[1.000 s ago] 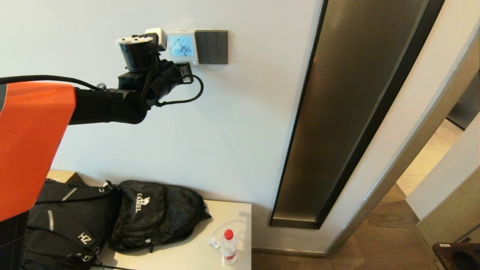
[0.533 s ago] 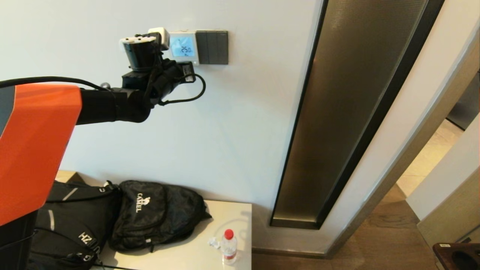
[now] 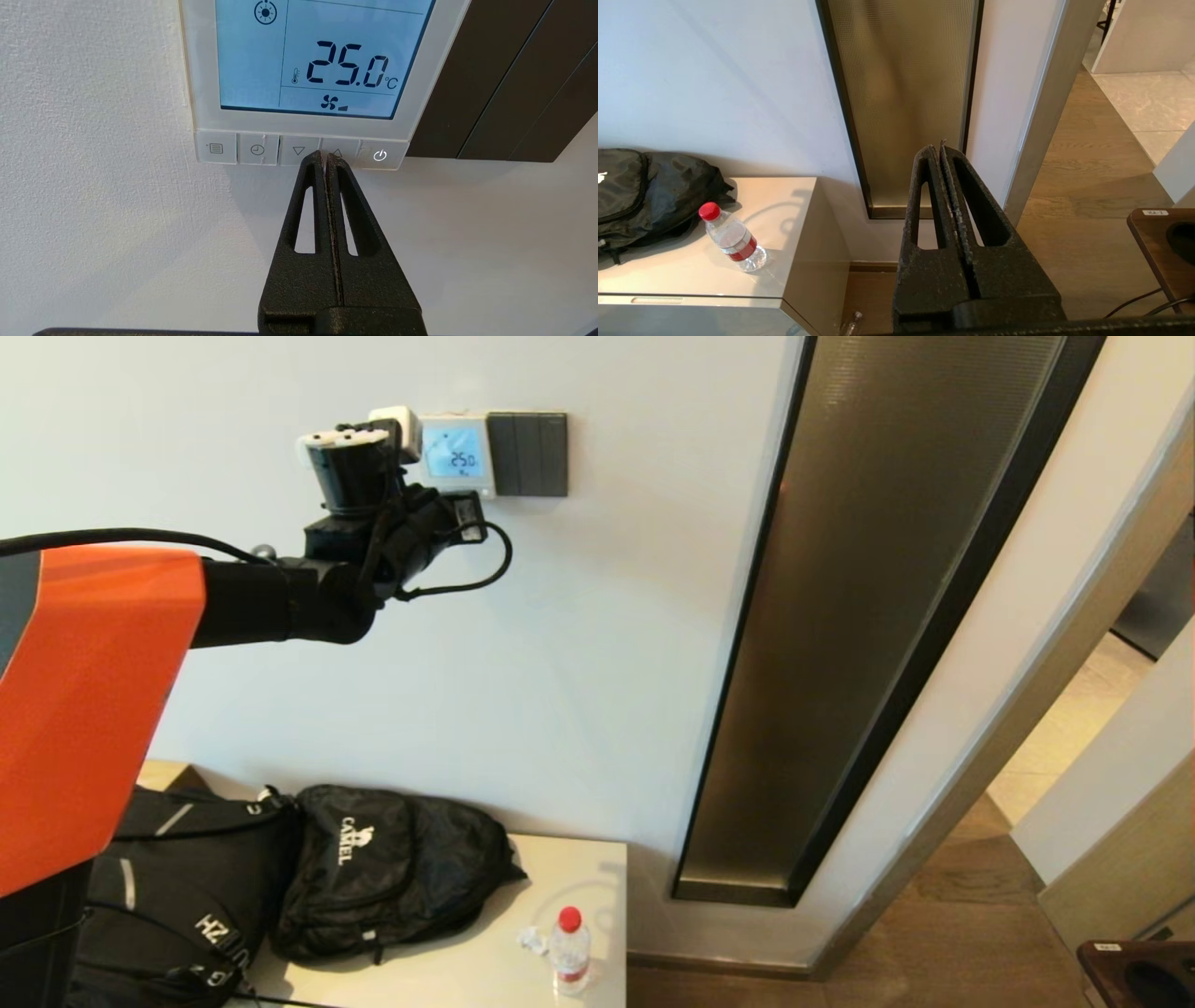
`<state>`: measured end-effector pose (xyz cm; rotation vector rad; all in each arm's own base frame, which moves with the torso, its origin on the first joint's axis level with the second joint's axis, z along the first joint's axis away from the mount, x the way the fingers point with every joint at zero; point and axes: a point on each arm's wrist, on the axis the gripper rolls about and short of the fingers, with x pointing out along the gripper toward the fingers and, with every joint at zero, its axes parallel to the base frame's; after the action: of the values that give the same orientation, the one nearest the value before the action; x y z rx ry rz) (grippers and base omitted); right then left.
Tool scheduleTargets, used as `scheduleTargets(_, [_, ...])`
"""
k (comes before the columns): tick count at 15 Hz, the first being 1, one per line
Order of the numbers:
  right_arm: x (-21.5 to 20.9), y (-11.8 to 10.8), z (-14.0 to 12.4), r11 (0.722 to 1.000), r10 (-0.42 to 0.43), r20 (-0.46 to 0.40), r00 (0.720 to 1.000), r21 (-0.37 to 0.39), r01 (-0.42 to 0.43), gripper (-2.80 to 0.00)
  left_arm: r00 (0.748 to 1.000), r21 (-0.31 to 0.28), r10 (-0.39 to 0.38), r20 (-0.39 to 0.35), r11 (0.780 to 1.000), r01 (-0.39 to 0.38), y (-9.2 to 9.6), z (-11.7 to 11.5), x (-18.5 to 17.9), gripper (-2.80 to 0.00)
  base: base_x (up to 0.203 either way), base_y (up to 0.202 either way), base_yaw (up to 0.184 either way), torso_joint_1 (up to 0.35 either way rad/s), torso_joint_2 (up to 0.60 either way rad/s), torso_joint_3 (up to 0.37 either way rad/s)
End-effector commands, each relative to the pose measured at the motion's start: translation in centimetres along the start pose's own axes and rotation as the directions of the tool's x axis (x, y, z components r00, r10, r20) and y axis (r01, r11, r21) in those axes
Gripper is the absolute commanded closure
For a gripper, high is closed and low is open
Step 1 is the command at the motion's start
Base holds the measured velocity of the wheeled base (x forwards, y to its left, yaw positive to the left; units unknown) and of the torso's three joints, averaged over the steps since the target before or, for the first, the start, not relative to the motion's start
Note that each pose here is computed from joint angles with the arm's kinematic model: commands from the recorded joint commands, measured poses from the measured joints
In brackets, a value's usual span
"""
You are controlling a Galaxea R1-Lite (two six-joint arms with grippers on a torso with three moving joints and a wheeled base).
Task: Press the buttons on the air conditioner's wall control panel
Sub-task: Press the temperature increase button
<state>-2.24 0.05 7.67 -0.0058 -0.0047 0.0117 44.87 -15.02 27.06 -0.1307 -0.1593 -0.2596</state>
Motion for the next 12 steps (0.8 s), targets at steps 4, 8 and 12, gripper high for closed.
scheduleTargets(4, [0.01, 0.0, 0.01, 1.0, 0.001, -0.002, 1.0, 0.0, -0.001, 0.0, 1.0, 0.001, 0.0, 0.009, 1.0, 0.0, 0.0, 0.74, -1.0, 0.0, 0.0, 0.0, 0.0, 0.0, 0.0, 0.0])
scheduleTargets(8, [0.0, 0.0, 0.0, 1.0, -0.001, 0.0, 1.0, 0.0, 0.001, 0.0, 1.0, 0.002, 0.0, 0.01, 1.0, 0.0, 0.0, 0.67, -0.88, 0.0, 0.0, 0.0, 0.0, 0.0, 0.0, 0.0])
scheduleTargets(12, [0.0, 0.0, 0.0, 1.0, 0.001, 0.0, 1.0, 0.0, -0.001, 0.0, 1.0, 0.002, -0.003, 0.005, 1.0, 0.003, -0.15, 0.42, -0.59, 0.0, 0.0, 0.0, 0.0, 0.0, 0.0, 0.0])
